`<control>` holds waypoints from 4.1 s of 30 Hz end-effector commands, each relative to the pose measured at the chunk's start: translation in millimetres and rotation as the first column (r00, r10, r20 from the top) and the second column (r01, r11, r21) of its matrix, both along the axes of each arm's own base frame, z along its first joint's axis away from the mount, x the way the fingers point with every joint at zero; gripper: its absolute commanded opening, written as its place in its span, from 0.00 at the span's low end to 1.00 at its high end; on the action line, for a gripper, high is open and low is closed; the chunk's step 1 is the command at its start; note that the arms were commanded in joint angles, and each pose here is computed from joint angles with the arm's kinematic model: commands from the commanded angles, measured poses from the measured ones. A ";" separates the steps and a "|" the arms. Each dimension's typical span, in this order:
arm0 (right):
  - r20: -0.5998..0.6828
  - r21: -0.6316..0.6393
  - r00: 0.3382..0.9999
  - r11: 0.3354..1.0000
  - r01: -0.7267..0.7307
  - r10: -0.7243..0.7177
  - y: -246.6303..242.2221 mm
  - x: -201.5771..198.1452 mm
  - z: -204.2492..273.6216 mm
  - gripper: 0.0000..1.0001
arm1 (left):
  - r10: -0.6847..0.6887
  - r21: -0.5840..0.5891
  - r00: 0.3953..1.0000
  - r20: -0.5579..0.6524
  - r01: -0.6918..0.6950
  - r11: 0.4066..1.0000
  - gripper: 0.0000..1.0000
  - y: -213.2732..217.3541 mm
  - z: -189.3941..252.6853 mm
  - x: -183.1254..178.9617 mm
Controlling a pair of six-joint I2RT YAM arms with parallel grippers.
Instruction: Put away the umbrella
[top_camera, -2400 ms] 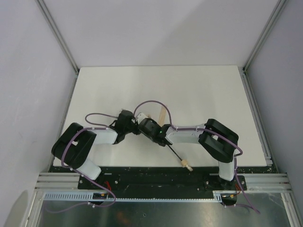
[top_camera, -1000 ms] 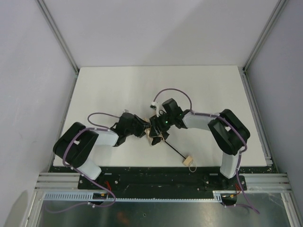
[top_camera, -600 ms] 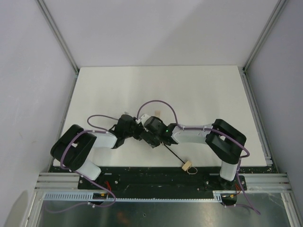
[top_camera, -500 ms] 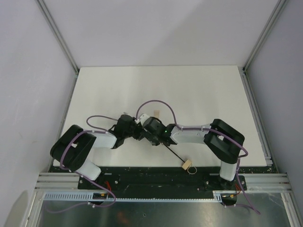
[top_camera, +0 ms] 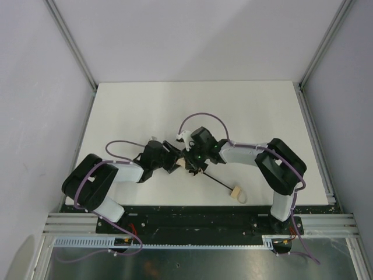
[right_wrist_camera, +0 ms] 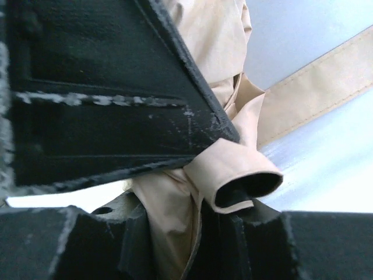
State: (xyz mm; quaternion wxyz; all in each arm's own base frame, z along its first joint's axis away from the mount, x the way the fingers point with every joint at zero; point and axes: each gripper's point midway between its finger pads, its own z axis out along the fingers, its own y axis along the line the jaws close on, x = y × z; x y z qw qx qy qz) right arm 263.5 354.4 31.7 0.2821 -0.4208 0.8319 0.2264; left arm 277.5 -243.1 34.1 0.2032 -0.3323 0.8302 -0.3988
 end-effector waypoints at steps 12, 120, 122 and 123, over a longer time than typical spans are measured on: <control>-0.307 0.529 0.870 0.829 -0.181 0.386 21.1 -23.8 57.0 0.00 | -0.164 0.078 0.986 0.001 0.163 0.983 0.32 -13.0 -6.9 -18.4; -0.063 0.588 0.980 0.801 -0.116 0.188 40.1 -29.7 169.2 0.00 | -0.178 0.009 0.977 0.114 0.178 0.984 0.91 -17.7 84.3 -21.1; -0.075 0.617 0.972 0.776 -0.131 0.224 41.7 -36.2 177.6 0.00 | -0.171 0.017 0.979 0.113 0.170 0.985 0.90 -17.7 82.1 -17.2; -0.078 0.631 0.966 0.763 -0.142 0.245 42.9 -40.5 182.4 0.00 | -0.165 0.019 0.980 0.110 0.164 0.986 0.89 -17.7 80.8 -15.5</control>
